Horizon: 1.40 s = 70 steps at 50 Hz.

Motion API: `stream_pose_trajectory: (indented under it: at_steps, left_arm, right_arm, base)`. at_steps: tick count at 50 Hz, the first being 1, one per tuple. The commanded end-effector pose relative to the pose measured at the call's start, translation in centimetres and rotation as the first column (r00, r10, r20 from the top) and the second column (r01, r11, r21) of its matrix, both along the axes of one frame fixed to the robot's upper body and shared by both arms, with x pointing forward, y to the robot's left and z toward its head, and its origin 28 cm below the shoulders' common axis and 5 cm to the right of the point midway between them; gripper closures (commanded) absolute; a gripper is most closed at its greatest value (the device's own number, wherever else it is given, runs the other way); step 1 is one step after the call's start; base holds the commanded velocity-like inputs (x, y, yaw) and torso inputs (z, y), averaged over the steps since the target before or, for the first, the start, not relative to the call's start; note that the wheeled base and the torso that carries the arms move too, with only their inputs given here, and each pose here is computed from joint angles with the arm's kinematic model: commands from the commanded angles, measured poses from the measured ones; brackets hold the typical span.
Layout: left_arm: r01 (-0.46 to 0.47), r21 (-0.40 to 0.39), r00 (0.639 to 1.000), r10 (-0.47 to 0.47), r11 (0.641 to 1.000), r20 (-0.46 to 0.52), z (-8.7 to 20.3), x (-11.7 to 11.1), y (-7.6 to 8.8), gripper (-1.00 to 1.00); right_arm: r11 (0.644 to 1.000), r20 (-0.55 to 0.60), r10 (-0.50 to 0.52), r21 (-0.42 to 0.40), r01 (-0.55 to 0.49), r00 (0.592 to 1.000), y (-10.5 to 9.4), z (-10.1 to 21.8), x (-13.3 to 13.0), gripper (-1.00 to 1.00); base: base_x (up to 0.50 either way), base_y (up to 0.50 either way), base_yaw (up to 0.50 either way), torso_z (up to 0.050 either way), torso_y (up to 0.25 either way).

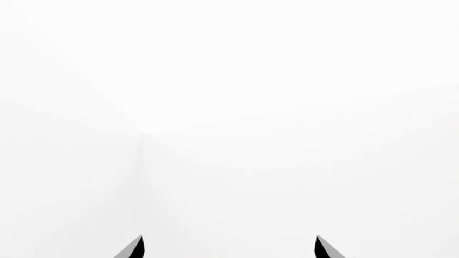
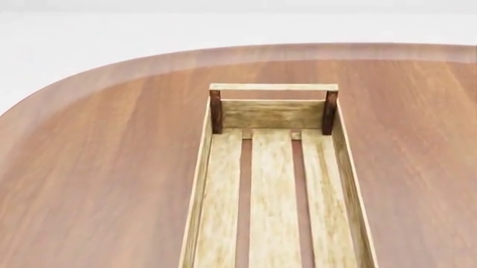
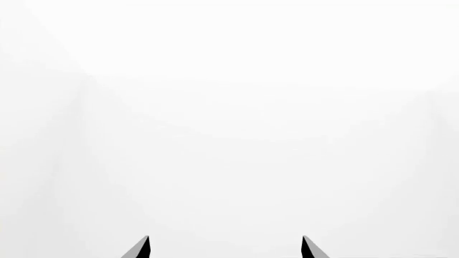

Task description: Pick up the cream cheese and put it in the tray.

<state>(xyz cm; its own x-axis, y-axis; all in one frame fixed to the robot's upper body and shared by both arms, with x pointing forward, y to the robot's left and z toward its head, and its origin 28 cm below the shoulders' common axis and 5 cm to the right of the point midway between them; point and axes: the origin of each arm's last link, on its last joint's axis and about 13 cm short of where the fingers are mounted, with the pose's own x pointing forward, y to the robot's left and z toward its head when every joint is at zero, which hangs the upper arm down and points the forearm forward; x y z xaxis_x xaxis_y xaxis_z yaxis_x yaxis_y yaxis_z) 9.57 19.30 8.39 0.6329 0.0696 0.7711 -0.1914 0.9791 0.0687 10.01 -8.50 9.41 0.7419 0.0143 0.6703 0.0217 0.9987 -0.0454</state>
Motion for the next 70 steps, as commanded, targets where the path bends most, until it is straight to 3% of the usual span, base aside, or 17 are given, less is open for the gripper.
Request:
stream_pose_trajectory:
  at_steps: [1, 35, 70]
  left_arm:
    - [0.000, 0.001, 1.000, 0.000, 1.000, -0.001, -0.02, 0.00, 0.00, -1.00]
    - [0.002, 0.002, 1.000, -0.002, 1.000, -0.001, 0.00, -0.03, -0.07, -1.00]
    - [0.001, 0.002, 1.000, -0.001, 1.000, 0.000, -0.04, 0.03, -0.05, -1.00]
  right_arm:
    - [1.000, -0.004, 0.006, 0.007, -0.006, 1.000, -0.03, -0.01, 0.02, -1.00]
    - [0.999, 0.003, 0.005, -0.041, -0.005, 1.000, 0.32, -0.13, -0.12, -1.00]
    - [1.000, -0.003, 0.003, -0.018, -0.004, 1.000, 0.18, -0.16, 0.07, -1.00]
  base:
    - [0.18, -0.09, 0.00, 0.000, 0.000]
    - [0.18, -0.07, 0.00, 0.000, 0.000]
    - [0.04, 0.00, 0.00, 0.000, 0.000]
